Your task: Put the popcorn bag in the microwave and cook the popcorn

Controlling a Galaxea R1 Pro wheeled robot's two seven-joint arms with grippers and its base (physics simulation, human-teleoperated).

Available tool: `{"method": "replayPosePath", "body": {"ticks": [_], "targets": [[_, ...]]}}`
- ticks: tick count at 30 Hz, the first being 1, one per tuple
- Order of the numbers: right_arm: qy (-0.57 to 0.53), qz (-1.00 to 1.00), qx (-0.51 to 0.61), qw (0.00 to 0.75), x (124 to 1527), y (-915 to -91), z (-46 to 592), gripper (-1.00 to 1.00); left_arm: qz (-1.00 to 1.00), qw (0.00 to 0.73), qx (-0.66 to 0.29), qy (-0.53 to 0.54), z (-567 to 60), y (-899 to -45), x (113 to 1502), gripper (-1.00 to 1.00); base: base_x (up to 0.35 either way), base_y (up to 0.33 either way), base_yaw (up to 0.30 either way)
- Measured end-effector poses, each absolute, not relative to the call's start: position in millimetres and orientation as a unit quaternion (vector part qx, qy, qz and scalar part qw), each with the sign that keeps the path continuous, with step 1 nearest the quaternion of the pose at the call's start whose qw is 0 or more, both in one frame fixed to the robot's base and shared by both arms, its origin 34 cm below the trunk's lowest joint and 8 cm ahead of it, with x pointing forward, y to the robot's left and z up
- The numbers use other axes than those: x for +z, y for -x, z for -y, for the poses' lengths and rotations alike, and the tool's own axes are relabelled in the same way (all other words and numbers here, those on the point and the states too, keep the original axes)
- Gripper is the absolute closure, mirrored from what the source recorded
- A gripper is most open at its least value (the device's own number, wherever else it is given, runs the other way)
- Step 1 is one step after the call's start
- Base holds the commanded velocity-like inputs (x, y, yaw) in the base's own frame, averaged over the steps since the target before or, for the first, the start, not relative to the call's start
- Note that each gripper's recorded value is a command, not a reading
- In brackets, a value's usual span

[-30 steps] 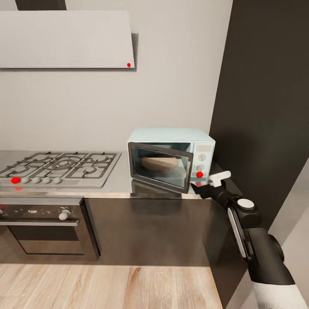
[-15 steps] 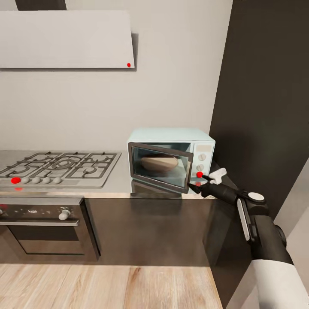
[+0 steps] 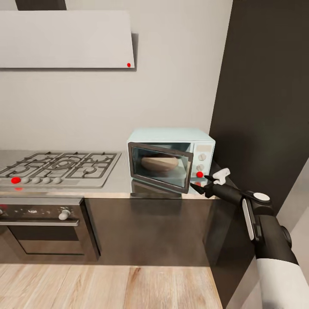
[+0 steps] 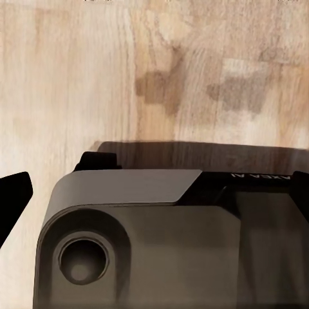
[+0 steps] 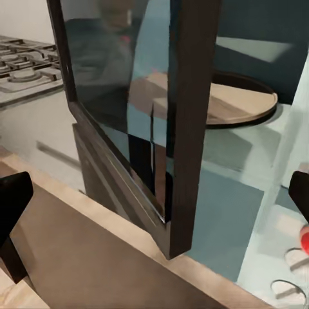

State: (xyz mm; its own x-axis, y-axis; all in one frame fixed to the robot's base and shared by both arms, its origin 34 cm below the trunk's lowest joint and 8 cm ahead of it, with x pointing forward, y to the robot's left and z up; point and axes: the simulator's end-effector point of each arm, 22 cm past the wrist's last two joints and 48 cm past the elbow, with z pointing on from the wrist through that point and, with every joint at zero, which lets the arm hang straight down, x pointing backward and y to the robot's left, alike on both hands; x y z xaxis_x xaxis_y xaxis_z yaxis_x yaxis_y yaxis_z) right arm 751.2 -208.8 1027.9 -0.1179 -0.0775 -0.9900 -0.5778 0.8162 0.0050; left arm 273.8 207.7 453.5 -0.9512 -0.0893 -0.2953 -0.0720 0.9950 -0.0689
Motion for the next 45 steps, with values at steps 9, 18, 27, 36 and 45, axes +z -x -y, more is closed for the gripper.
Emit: {"method": "replayPosePath", "body": {"ticks": [9, 18, 27, 36, 45], "targets": [[0.239, -0.718, 0.2, 0.623, 1024, -749, 202, -1.0, -0.987, 0.151, -0.029, 0.041, -208, -274, 454, -1.0, 0.188, 0.0, 0.0], [0.254, -0.713, 0.217, 0.617, 1024, -742, 193, -1.0, -0.987, 0.151, -0.028, 0.043, -208, -274, 454, -1.0, 0.06, 0.0, 0.0], [0.269, -0.707, 0.236, 0.609, 1023, -734, 187, -1.0, -0.987, 0.151, -0.028, 0.042, -208, -274, 454, -1.0, 0.031, 0.0, 0.0], [0.269, -0.707, 0.227, 0.613, 1025, -735, 189, -1.0, -0.987, 0.151, -0.028, 0.042, -208, -274, 454, -1.0, 0.056, -0.051, 0.0], [0.27, -0.698, 0.224, 0.624, 1030, -736, 190, -1.0, -0.987, 0.151, -0.028, 0.042, -208, -274, 454, -1.0, 0.008, -0.008, 0.0]]}}
